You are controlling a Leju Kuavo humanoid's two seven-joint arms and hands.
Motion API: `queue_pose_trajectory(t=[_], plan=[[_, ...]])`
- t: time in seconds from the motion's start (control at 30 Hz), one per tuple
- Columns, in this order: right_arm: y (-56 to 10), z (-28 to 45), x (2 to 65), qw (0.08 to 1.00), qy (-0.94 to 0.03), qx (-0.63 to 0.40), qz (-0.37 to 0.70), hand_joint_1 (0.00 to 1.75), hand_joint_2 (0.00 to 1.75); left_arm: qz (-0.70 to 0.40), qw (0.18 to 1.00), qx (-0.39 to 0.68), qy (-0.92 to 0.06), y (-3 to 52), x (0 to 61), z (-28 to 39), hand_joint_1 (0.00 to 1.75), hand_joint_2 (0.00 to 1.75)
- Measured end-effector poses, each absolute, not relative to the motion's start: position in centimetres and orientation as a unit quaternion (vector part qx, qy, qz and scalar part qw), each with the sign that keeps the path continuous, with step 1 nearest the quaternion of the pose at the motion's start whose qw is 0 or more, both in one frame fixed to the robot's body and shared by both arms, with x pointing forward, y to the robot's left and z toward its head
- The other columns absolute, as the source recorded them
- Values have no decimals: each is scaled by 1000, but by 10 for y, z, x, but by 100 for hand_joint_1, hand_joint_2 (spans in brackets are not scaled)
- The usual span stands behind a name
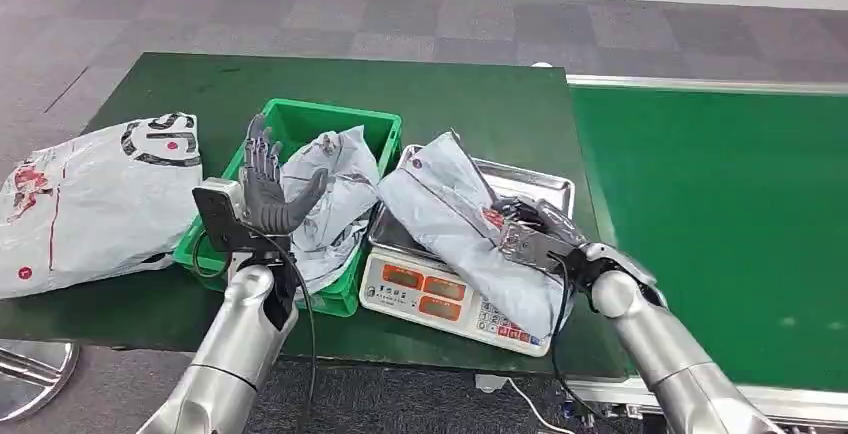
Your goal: Moved the parcel from conveyor to table for the left to box.
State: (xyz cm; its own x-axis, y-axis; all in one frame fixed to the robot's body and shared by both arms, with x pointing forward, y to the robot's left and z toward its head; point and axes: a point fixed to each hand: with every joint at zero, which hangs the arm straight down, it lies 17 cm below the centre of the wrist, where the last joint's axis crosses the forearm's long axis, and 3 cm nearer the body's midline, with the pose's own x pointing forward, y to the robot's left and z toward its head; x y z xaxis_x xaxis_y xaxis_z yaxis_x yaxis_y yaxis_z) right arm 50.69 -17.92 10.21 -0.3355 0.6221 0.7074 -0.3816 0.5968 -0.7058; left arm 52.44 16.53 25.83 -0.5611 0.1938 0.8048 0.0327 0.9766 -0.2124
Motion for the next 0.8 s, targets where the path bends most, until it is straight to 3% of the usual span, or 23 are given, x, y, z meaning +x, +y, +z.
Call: queue_pose_trajectory(t=[0.47,0.6,0.8], plan=[[-190,185,514,484,-808,-115,316,0,175,91,458,-63,-882,168,520,262,0,175],[-243,242,511,446,-868,-140,170,0,175,79,441,-79,-890,159,515,275,0,175],[-277,260,503,433,-883,-147,108,0,175,63,430,-90,-896,152,511,284,0,175]])
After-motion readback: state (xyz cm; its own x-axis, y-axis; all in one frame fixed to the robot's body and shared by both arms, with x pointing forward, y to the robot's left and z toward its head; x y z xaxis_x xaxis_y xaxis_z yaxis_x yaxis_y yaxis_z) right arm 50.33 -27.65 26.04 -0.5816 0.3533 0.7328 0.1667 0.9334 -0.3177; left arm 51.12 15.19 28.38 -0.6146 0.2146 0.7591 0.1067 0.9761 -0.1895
